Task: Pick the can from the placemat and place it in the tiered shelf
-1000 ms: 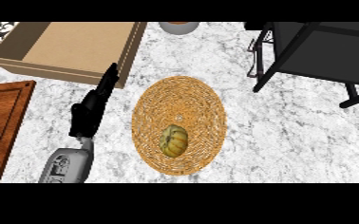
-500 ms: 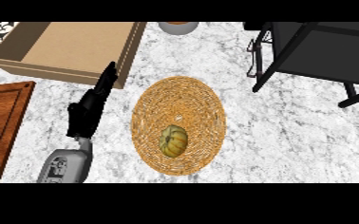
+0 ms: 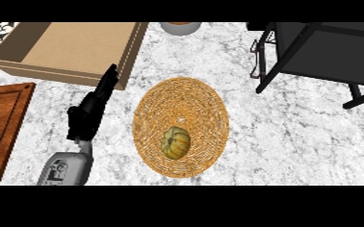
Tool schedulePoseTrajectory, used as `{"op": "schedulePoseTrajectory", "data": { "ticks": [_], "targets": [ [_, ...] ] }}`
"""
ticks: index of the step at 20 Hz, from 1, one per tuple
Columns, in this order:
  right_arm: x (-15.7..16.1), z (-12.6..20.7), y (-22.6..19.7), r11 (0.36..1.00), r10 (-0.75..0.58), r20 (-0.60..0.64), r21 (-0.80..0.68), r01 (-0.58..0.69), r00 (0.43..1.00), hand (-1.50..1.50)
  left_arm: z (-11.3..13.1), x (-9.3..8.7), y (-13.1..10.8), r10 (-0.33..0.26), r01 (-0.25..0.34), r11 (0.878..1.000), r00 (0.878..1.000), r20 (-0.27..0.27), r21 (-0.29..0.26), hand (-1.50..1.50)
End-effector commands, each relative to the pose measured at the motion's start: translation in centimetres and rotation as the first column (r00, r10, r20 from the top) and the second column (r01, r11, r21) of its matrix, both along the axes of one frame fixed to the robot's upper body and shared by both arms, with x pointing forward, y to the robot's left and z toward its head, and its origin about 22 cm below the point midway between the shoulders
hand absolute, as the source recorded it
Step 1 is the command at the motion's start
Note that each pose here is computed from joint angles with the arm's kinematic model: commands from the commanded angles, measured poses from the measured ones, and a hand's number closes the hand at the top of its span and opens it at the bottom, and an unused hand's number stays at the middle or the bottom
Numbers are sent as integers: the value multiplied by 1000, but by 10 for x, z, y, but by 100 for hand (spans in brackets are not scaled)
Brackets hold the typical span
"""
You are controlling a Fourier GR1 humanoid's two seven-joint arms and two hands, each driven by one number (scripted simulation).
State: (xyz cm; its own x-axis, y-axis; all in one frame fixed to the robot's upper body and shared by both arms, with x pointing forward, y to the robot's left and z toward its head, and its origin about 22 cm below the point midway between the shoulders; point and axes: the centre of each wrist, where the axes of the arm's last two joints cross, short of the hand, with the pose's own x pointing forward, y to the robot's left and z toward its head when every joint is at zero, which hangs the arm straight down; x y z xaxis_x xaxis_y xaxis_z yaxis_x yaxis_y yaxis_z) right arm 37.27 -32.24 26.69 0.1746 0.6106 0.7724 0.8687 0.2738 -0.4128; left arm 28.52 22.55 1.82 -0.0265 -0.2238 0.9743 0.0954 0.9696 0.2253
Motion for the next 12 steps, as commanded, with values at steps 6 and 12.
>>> {"op": "schedulePoseTrajectory", "data": {
  "ticks": [6, 12],
  "targets": [
    [-24, 53, 12, 988, 13, 265, 143, -53, 964, -150, 10, -7, 7, -17, 17, 1000, 1000, 0, 15, 0],
    [-83, 87, -47, 970, -134, 329, 238, 55, 935, -150, 1, -15, 10, 9, -9, 1000, 1000, 1, -8, 0]
  ]
}}
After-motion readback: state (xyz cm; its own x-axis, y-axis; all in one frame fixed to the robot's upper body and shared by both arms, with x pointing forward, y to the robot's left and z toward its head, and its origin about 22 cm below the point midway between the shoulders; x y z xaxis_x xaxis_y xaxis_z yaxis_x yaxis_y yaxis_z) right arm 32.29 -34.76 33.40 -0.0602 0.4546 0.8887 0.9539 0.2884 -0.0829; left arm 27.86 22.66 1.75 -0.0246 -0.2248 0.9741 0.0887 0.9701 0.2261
